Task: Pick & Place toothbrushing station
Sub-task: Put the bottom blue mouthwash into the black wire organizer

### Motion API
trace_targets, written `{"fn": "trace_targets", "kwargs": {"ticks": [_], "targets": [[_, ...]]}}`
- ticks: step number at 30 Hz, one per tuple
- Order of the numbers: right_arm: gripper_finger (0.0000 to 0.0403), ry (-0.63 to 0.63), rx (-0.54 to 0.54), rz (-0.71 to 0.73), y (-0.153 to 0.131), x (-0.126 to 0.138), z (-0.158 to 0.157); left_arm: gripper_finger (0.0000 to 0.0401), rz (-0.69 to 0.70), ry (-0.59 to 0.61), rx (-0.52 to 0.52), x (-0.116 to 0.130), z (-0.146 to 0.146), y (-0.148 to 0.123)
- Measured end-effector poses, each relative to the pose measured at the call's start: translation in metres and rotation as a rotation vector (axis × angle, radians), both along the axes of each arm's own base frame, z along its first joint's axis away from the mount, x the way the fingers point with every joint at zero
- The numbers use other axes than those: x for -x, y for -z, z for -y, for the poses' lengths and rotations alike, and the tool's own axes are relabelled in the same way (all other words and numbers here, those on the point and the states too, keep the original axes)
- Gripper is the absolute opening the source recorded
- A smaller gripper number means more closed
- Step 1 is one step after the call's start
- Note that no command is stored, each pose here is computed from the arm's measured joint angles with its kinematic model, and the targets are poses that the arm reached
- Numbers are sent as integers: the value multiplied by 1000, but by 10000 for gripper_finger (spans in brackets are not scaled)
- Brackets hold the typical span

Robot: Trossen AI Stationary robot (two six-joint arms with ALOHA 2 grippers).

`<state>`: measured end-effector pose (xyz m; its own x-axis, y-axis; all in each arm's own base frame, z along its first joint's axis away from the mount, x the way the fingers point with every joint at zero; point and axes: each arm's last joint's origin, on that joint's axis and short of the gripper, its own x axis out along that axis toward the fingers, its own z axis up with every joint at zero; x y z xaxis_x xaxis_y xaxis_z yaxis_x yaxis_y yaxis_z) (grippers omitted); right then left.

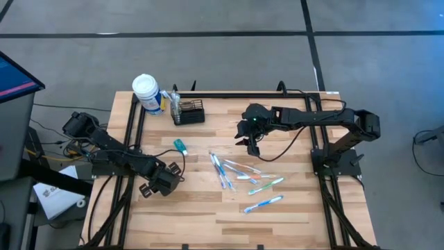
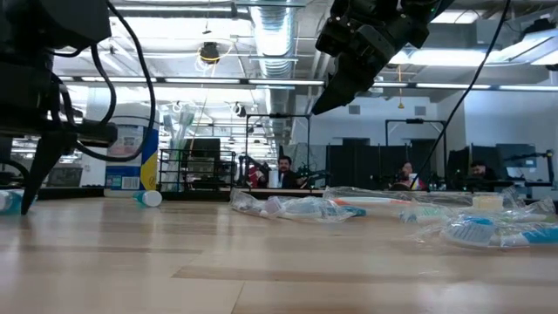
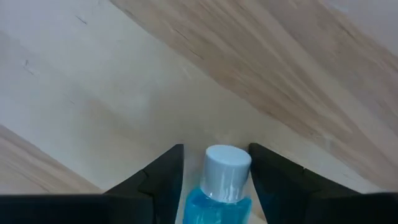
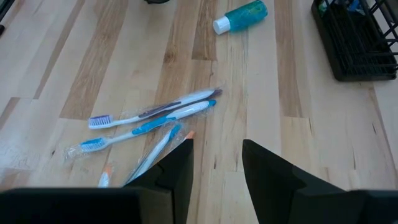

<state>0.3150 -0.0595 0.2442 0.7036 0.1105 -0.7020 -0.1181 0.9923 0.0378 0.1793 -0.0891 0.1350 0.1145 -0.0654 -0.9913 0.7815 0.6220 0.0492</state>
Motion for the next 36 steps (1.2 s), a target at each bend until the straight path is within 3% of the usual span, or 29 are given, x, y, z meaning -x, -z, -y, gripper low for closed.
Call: {"fn": "trace_targets", "kwargs": {"ticks": [15, 28, 36], "targets": [[127, 0, 0, 1, 0, 0, 0, 91, -18, 0, -3, 8, -4, 9], [127, 0, 1, 3, 0, 0, 0, 88, 20, -6, -11, 7, -4, 7], [127, 0, 2, 8, -1, -1, 0, 88, 185, -60, -47, 2, -6, -6]]}}
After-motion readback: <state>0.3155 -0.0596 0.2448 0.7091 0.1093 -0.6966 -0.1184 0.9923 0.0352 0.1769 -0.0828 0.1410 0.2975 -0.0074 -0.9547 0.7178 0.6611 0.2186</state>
